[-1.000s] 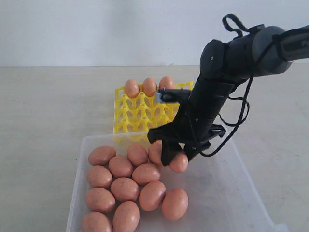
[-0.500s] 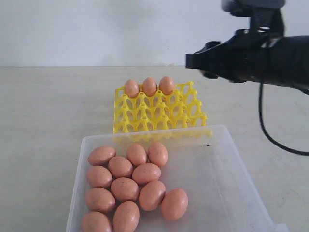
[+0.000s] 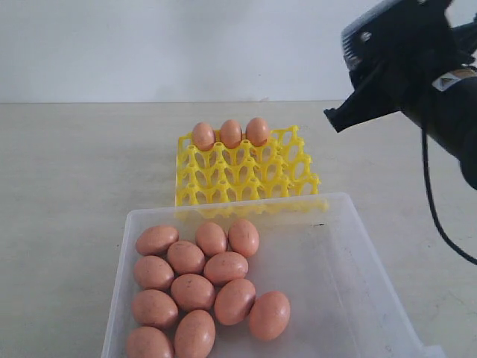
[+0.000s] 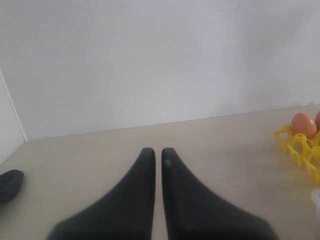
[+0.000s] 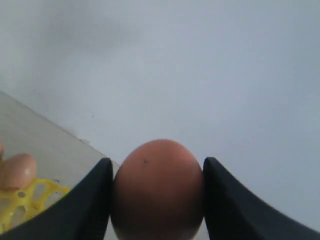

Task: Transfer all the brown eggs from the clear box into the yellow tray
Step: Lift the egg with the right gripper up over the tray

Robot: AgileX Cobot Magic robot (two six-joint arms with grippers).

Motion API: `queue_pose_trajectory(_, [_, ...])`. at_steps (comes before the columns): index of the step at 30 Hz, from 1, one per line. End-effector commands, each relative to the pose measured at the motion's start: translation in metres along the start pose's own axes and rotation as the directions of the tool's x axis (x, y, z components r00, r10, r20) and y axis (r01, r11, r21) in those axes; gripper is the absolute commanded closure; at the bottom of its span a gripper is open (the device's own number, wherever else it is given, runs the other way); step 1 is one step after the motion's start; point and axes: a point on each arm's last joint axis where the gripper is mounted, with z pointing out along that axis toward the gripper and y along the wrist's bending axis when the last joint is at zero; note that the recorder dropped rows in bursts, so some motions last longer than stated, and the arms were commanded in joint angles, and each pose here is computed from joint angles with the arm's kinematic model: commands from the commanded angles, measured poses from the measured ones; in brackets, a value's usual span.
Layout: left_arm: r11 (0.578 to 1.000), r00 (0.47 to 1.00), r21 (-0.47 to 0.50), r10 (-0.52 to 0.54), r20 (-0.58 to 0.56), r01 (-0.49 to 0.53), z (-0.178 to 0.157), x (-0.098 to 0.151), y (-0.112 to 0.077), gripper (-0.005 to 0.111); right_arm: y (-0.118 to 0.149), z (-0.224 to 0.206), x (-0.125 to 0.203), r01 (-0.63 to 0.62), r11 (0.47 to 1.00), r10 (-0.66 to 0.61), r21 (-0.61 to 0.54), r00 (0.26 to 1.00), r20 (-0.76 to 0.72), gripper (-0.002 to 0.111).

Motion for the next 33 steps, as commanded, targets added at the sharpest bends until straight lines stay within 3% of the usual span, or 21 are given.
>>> queue_pose_trajectory(1, [1.000, 1.000, 0.006, 0.000, 0.004, 0.000, 0.000, 0.001, 0.000, 0.103, 0.004, 0.032, -0.011, 0.092, 0.996, -0.092, 0.020, 0.996, 0.009, 0.108])
queue_pose_trajectory(6, [1.000, 1.000, 0.006, 0.000, 0.004, 0.000, 0.000, 0.001, 0.000, 0.103, -0.003, 0.064, -0.028, -0.215, 0.975, 0.216, 0.063, 0.976, -0.008, 0.108])
queue_pose_trajectory(9, [1.000, 1.000, 0.006, 0.000, 0.004, 0.000, 0.000, 0.001, 0.000, 0.103, -0.005, 0.088, -0.037, -0.383, 0.918, 0.370, -0.100, 0.920, -0.126, 0.108])
queue_pose_trajectory(11, [1.000, 1.000, 0.006, 0.000, 0.004, 0.000, 0.000, 0.001, 0.000, 0.103, -0.007, 0.104, -0.036, -0.451, 0.875, 0.408, -0.177, 0.883, -0.234, 0.108])
queue_pose_trajectory(16, [1.000, 1.000, 0.006, 0.000, 0.002, 0.000, 0.000, 0.001, 0.000, 0.103, -0.019, 0.136, -0.017, -0.493, 0.812, 0.319, -0.313, 0.824, -0.469, 0.108])
queue_pose_trajectory(19, [1.000, 1.000, 0.006, 0.000, 0.002, 0.000, 0.000, 0.001, 0.000, 0.103, -0.016, 0.144, 0.016, -0.466, 0.767, 0.167, -0.441, 0.808, -0.565, 0.108])
queue_pose_trajectory(23, [1.000, 1.000, 0.006, 0.000, 0.002, 0.000, 0.000, 0.001, 0.000, 0.103, -0.012, 0.154, 0.034, -0.431, 0.704, 0.152, -0.565, 0.868, -0.473, 0.108])
queue_pose_trajectory(25, [1.000, 1.000, 0.006, 0.000, 0.004, 0.000, 0.000, 0.001, 0.000, 0.103, -0.015, 0.158, 0.034, -0.396, 0.701, 0.165, -0.593, 0.900, -0.404, 0.108])
queue_pose_trajectory(29, [1.000, 1.000, 0.006, 0.000, 0.004, 0.000, 0.000, 0.001, 0.000, 0.103, -0.024, 0.166, 0.031, -0.465, 0.692, 0.327, -0.552, 0.884, -0.335, 0.108])
queue_pose_trajectory(31, [1.000, 1.000, 0.006, 0.000, 0.004, 0.000, 0.000, 0.001, 0.000, 0.103, -0.027, 0.172, 0.031, -0.569, 0.613, 0.485, -0.548, 0.819, -0.307, 0.108])
queue_pose_trajectory(32, [1.000, 1.000, 0.006, 0.000, 0.004, 0.000, 0.000, 0.001, 0.000, 0.103, -0.025, 0.174, 0.032, -0.610, 0.530, 0.572, -0.589, 0.770, -0.282, 0.108])
queue_pose_trajectory(33, [1.000, 1.000, 0.006, 0.000, 0.004, 0.000, 0.000, 0.001, 0.000, 0.103, -0.015, 0.174, 0.039, -0.591, 0.470, 0.575, -0.655, 0.769, -0.281, 0.108])
